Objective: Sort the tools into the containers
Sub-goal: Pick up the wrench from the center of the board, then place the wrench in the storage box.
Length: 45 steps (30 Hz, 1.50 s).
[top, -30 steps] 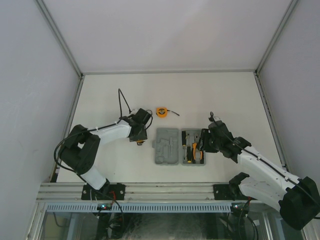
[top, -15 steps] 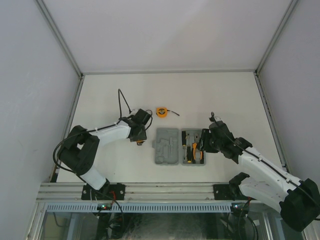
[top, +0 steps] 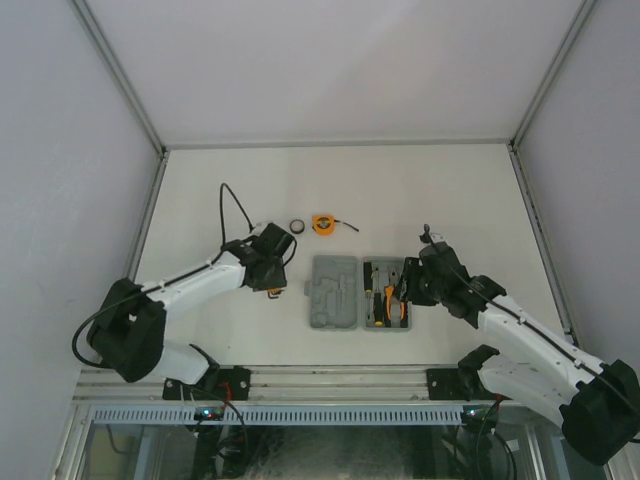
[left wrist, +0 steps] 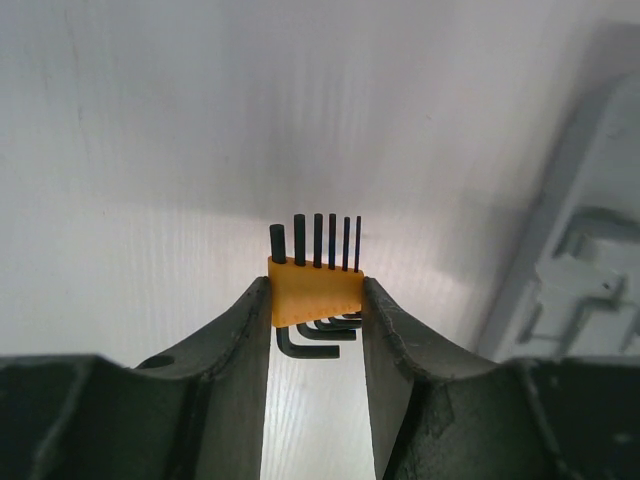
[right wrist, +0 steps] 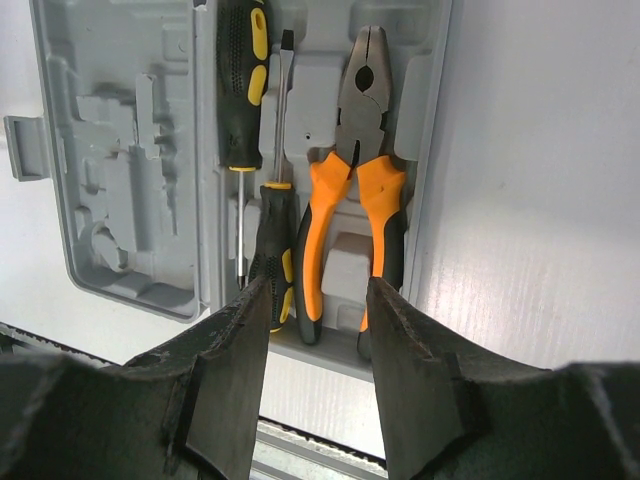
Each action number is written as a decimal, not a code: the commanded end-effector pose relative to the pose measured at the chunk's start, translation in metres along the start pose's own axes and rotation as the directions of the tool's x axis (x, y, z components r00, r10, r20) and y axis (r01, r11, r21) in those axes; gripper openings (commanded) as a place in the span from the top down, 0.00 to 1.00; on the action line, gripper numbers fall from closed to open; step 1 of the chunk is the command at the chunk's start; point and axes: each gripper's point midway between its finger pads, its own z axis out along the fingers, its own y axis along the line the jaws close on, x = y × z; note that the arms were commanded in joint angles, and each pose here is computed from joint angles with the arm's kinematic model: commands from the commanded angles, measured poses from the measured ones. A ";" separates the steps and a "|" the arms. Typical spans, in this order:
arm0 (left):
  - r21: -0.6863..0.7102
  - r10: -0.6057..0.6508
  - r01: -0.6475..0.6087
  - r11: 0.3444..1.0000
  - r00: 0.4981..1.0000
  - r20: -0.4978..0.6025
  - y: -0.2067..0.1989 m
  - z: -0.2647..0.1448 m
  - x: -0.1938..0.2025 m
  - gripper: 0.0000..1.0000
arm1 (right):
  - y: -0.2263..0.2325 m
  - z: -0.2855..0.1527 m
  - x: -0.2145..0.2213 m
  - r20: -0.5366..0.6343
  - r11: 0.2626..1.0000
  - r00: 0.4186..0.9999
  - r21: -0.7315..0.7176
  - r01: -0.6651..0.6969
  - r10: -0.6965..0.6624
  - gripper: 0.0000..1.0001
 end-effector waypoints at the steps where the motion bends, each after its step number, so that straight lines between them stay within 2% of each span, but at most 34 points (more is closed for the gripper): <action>1: 0.069 -0.034 0.029 0.997 0.997 0.074 -0.018 -0.038 -0.008 0.64 | 0.004 -0.003 -0.007 0.040 1.000 0.999 -0.014 -0.009 0.009 0.57; 11: 0.277 -0.046 0.012 0.961 0.992 0.117 -0.109 -0.096 -0.006 0.64 | 0.004 -0.012 -0.009 0.073 1.000 0.997 -0.026 -0.018 0.020 0.58; 16: 0.298 0.002 -0.024 0.954 0.997 0.073 -0.149 -0.090 0.010 0.64 | 0.005 -0.020 -0.008 0.088 0.999 0.996 -0.046 -0.019 0.023 0.58; 24: 0.323 0.024 -0.022 0.946 1.000 -0.001 -0.189 -0.066 0.028 0.65 | -0.002 -0.030 -0.004 0.101 0.999 0.995 -0.048 -0.003 0.008 0.58; 32: 0.306 0.053 -0.041 0.951 0.998 -0.030 -0.205 -0.051 0.041 0.65 | -0.003 -0.035 -0.006 0.110 0.998 0.994 -0.068 -0.002 0.010 0.58; 45: 0.240 0.096 -0.080 0.967 0.994 -0.055 -0.189 -0.038 0.064 0.66 | -0.004 -0.032 -0.006 0.102 0.997 0.995 -0.071 -0.005 0.012 0.57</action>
